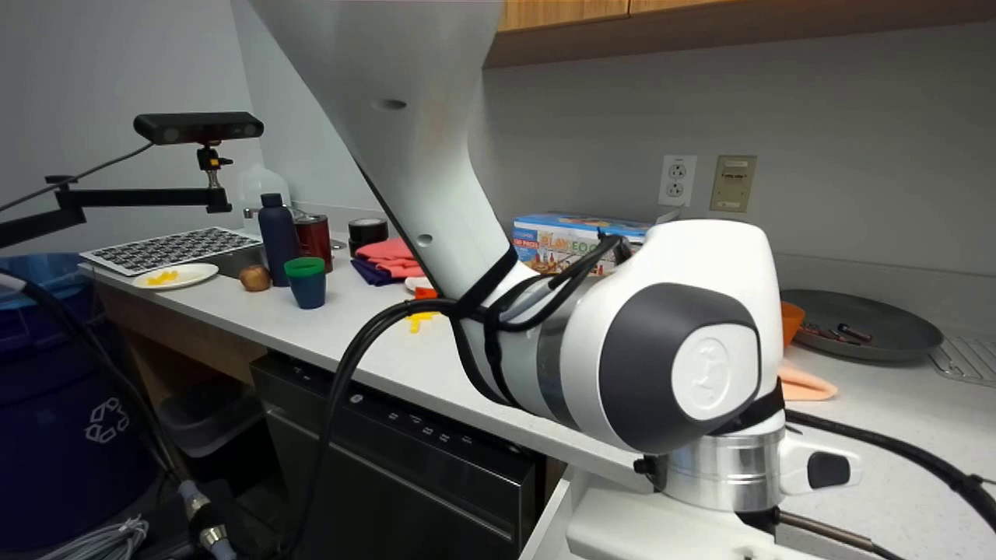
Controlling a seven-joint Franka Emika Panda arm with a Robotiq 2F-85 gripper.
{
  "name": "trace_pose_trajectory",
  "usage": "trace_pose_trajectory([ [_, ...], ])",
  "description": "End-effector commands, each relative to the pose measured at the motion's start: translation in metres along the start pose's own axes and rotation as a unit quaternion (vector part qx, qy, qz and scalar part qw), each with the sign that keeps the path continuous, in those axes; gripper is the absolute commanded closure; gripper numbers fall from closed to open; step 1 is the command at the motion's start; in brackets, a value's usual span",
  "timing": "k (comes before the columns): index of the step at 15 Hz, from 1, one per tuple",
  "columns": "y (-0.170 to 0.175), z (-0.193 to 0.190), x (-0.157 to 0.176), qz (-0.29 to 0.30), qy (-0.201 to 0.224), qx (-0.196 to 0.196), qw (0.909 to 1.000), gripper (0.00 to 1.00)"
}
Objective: Open the drawer on the left.
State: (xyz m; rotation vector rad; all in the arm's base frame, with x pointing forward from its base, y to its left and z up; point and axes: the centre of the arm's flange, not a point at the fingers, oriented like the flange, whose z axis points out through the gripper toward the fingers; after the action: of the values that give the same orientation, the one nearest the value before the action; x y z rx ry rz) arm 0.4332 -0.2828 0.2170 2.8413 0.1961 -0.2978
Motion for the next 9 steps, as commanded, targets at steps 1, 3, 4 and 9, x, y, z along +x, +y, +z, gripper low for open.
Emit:
trace_pose_trajectory([
  [1, -0.008, -0.043, -0.010, 0.010, 0.080, 0.007, 0.9967, 0.00],
  [3, -0.013, -0.062, -0.016, 0.019, 0.121, 0.011, 0.9924, 0.00],
  [4, -0.015, -0.069, -0.019, 0.022, 0.137, 0.013, 0.9902, 0.00],
  [9, -0.026, -0.095, -0.043, 0.040, 0.200, 0.025, 0.9787, 0.00],
])
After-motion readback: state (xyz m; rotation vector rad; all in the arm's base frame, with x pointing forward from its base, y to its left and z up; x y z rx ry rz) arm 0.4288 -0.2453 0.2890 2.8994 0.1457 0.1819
